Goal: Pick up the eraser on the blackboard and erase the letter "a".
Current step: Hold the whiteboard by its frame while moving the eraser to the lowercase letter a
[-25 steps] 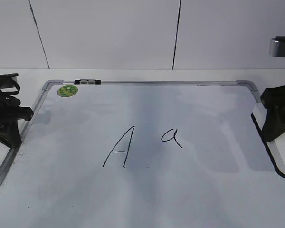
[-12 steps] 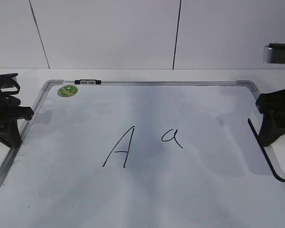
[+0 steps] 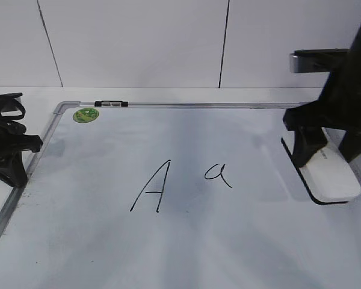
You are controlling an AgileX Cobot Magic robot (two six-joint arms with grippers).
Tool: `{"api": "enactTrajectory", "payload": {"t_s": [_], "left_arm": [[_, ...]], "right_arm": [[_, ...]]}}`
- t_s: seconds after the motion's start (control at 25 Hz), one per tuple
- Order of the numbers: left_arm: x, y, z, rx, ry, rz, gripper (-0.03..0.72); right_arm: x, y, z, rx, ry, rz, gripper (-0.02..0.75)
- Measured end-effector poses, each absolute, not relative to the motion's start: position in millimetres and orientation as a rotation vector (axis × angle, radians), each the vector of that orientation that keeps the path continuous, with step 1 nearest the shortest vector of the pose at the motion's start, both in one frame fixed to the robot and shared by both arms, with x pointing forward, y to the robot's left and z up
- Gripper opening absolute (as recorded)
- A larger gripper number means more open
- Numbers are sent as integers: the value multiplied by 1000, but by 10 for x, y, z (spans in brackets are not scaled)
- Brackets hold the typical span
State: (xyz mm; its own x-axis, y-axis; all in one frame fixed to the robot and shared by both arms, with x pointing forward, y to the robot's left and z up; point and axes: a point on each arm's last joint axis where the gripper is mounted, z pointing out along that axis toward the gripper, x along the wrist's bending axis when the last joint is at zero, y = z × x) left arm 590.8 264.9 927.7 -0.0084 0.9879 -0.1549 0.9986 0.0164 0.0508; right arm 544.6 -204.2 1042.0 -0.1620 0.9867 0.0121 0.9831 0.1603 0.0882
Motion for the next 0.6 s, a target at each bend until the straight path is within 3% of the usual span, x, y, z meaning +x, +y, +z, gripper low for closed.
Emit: {"api": "enactTrajectory", "payload": {"t_s": [0.2,0.6], "left_arm": [[5908,2649,9277,2103,2130,-110,17],[5908,2649,9277,2103,2130,-110,17]], "right_arm": [[5670,-1761,10375,1923,2408,133,557],[5938,-1319,9943,1834,2518,29,557]]}}
